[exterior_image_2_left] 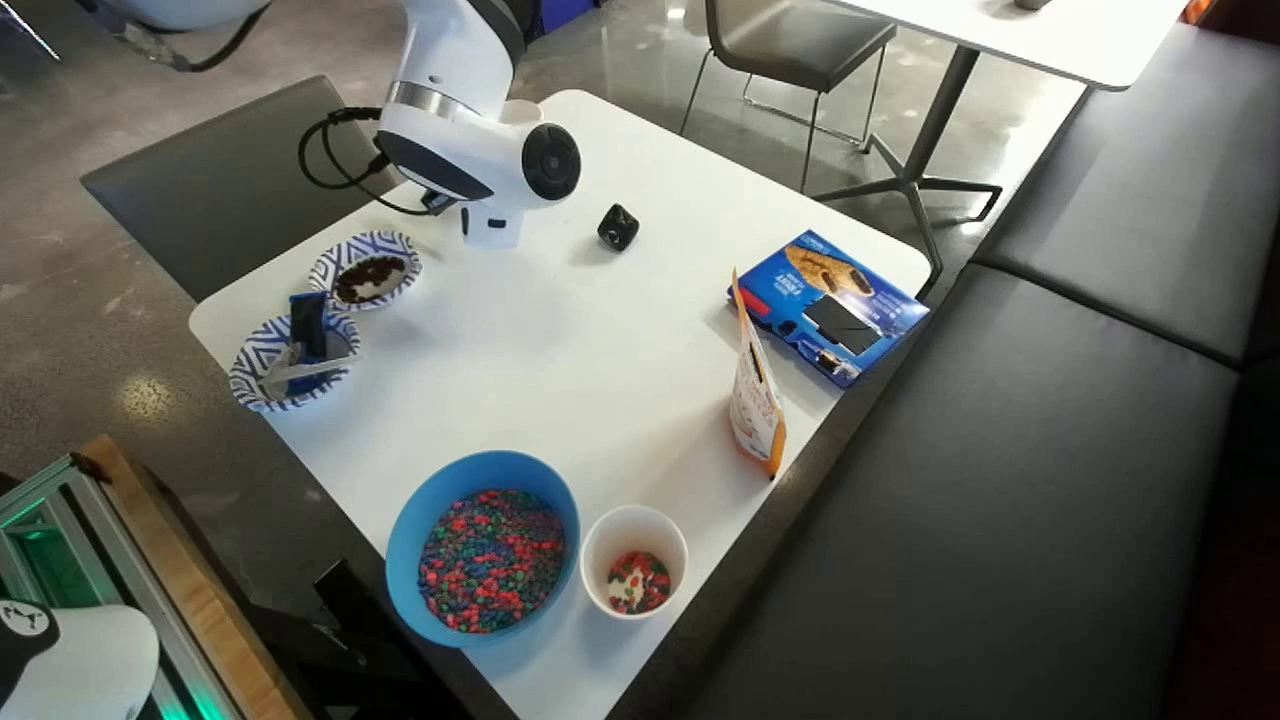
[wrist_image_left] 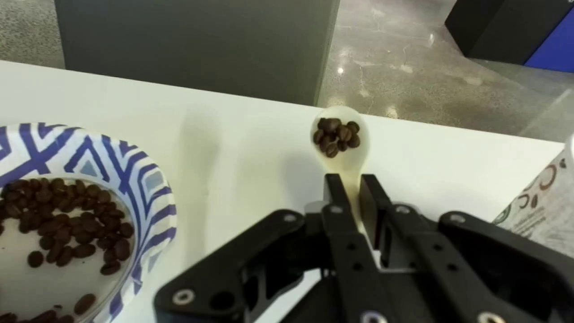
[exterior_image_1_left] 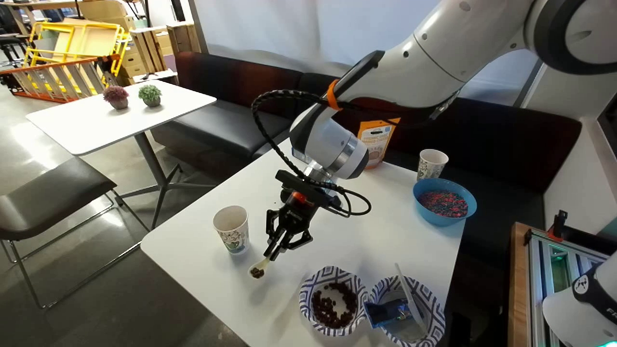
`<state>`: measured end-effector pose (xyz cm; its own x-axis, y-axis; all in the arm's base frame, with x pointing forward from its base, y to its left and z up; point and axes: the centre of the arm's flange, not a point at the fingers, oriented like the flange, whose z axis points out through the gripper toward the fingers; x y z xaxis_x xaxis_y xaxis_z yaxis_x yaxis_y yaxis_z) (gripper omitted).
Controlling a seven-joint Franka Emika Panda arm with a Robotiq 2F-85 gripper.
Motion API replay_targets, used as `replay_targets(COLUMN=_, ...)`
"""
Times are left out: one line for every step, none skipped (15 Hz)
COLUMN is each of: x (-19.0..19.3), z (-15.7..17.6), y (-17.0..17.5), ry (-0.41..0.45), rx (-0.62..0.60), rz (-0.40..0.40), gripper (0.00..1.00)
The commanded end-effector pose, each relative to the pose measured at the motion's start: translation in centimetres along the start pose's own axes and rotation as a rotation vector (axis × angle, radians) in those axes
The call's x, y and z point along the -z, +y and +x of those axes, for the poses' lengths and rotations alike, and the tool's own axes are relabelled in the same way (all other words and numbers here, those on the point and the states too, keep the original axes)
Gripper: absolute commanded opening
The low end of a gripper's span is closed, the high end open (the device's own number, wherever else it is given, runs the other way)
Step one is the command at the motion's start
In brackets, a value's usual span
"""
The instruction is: Use the spoon to scoop some of the contents in the bowl and put the spoon on the table
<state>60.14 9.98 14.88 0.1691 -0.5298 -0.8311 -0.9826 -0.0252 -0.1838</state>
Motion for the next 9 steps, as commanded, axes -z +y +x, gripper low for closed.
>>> replay_targets(x=-2.4, z=1.7, y=-1.4, ry=0.010, rx=-0.045, rz=0.047, gripper=0.03)
replay_targets(x=-2.7, z=2.1, y=-1.6, ry=0.005, rx=-0.050, rz=0.055, gripper=0.03)
replay_targets(x=-3.0, z=2.5, y=-1.7, ry=0.000, rx=-0.057, rz=0.062, gripper=0.03)
replay_targets(x=-3.3, z=2.7, y=-1.8, ry=-0.004, rx=-0.063, rz=0.070, gripper=0.03)
replay_targets(x=-3.6, z=3.1, y=-1.9, ry=-0.007, rx=-0.072, rz=0.073, gripper=0.03)
replay_targets(x=-3.8, z=3.3, y=-1.9, ry=-0.007, rx=-0.075, rz=0.080, gripper=0.03)
replay_targets(x=-4.0, z=3.6, y=-1.9, ry=-0.008, rx=-0.080, rz=0.083, gripper=0.03)
replay_targets(x=-4.1, z=3.9, y=-1.9, ry=-0.006, rx=-0.083, rz=0.085, gripper=0.03)
replay_targets(x=-4.3, z=4.2, y=-1.9, ry=-0.001, rx=-0.087, rz=0.085, gripper=0.03)
